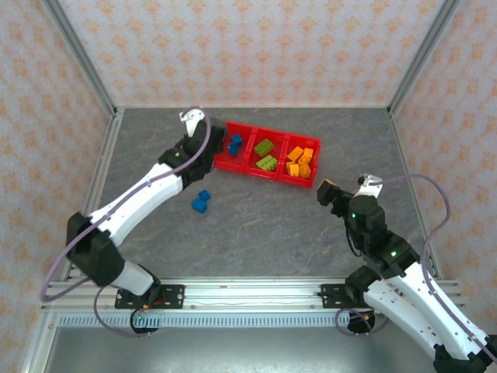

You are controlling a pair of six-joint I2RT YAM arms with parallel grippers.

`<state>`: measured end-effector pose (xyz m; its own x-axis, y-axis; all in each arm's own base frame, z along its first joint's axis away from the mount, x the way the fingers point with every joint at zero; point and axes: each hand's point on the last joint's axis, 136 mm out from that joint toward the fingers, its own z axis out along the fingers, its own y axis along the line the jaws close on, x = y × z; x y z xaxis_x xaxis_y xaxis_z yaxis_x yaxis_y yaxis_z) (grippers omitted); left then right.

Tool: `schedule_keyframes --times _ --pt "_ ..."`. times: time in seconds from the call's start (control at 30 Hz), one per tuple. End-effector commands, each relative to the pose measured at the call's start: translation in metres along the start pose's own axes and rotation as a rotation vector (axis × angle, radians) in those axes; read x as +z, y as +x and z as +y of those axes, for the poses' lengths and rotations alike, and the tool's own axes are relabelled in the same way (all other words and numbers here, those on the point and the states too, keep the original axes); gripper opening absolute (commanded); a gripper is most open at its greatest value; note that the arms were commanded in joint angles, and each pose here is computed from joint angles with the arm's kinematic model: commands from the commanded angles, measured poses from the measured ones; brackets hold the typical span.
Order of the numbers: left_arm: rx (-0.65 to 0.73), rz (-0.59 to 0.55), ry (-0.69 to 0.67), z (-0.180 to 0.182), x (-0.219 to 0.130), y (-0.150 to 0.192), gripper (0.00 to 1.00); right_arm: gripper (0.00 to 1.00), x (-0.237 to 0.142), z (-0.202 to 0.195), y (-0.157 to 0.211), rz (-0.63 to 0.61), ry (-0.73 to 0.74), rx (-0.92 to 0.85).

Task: Sort the legos into containers by color
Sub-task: Place the lego in the container.

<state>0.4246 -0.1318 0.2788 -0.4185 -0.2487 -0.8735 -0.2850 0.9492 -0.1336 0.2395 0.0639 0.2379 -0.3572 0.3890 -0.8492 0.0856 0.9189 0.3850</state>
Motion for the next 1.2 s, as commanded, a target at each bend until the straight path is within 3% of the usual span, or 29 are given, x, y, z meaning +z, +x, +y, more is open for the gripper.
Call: schedule_keyframes --times 0.0,0.13,0.23,0.37,0.53,0.77,0.93,1.17 --pt "0.121 0.011 0.032 -0.026 0.026 -0.014 0.38 1.00 -0.004 -0.003 -0.005 -0.024 0.018 0.003" --pt "0.160 0.141 0.075 -0.056 0.071 -0.004 0.40 1.00 -0.005 -0.002 -0.004 -0.024 0.016 0.001" --pt "0.203 0.251 0.086 -0.076 0.113 0.024 0.39 1.00 -0.005 -0.002 -0.004 -0.023 0.013 0.000" --pt "0.206 0.303 0.101 -0.094 0.146 0.039 0.38 1.00 -0.006 -0.001 -0.004 -0.024 0.007 0.000" --pt "0.137 0.369 0.099 -0.090 0.174 0.058 0.38 1.00 -0.006 -0.001 -0.004 -0.026 0.006 0.000" --pt "0.121 0.472 0.212 -0.101 0.182 0.093 0.38 1.00 -0.004 -0.002 -0.003 -0.023 0.016 -0.004" --pt "0.153 0.492 0.216 -0.100 0.185 0.103 0.42 1.00 -0.003 -0.002 -0.001 -0.014 0.019 -0.008" --pt "0.177 0.504 0.256 -0.104 0.178 0.101 0.71 1.00 -0.002 -0.001 -0.001 -0.014 0.019 -0.009"
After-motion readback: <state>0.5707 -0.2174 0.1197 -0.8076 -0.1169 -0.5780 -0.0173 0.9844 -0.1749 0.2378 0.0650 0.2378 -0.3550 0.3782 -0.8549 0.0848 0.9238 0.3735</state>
